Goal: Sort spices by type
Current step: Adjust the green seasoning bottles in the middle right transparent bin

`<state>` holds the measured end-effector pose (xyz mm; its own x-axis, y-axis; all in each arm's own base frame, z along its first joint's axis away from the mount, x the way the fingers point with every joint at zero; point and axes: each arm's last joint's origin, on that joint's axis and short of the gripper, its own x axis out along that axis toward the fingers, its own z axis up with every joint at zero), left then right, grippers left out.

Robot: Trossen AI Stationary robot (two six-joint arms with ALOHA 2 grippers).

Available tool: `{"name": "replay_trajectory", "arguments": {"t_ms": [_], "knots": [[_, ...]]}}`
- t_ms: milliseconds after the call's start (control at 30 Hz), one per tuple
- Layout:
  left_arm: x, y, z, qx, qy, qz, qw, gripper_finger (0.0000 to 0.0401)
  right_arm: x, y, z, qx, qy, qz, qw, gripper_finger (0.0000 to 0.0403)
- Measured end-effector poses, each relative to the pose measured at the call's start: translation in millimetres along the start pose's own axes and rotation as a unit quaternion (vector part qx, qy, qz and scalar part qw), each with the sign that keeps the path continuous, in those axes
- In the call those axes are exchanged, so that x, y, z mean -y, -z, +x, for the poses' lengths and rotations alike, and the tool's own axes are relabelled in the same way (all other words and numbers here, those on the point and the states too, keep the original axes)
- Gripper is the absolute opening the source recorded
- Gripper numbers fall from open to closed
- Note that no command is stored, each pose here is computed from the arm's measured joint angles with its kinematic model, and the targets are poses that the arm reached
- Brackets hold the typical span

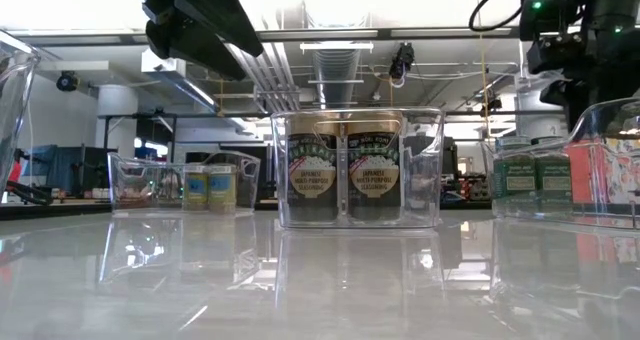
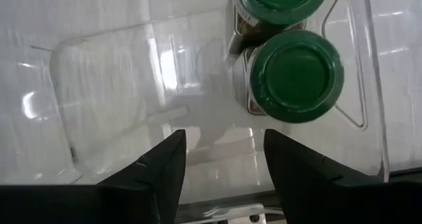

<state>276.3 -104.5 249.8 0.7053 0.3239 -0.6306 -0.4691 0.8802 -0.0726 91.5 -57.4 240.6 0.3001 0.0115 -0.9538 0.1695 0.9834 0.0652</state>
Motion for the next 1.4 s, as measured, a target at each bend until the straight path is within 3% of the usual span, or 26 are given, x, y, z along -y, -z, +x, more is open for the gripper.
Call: {"name": "replay_trajectory", "arguments": {"t_ms": [500,767,1167,1267,1400], "knots": [[-0.2,-0.4,0.3,0.001,0.0,-0.001,1.0,0.0283,6.6,-9.4,8.3,-0.021,0.006,-0.004,1.0,0.0175],[0.1,-0.7,0.3,0.001,0.002,-0.007,1.0,0.0283,9.3,-12.1,8.1,-0.014,0.038,-0.008,0.999,0.0188],[0.1,-0.6,0.4,0.0,0.002,-0.006,1.0,0.0283,5.9,-7.8,0.1,-0.041,0.025,-0.001,0.999,0.0195],[0.1,-0.6,0.4,0.0,0.002,-0.006,1.0,0.0283,3.1,-7.8,-9.2,-0.045,0.008,0.018,0.999,0.0196],[0.0,-0.5,0.4,0.001,0.002,-0.003,1.0,0.0283,-3.3,-12.5,-18.8,0.0,-0.085,0.026,0.996,0.0189]]}}
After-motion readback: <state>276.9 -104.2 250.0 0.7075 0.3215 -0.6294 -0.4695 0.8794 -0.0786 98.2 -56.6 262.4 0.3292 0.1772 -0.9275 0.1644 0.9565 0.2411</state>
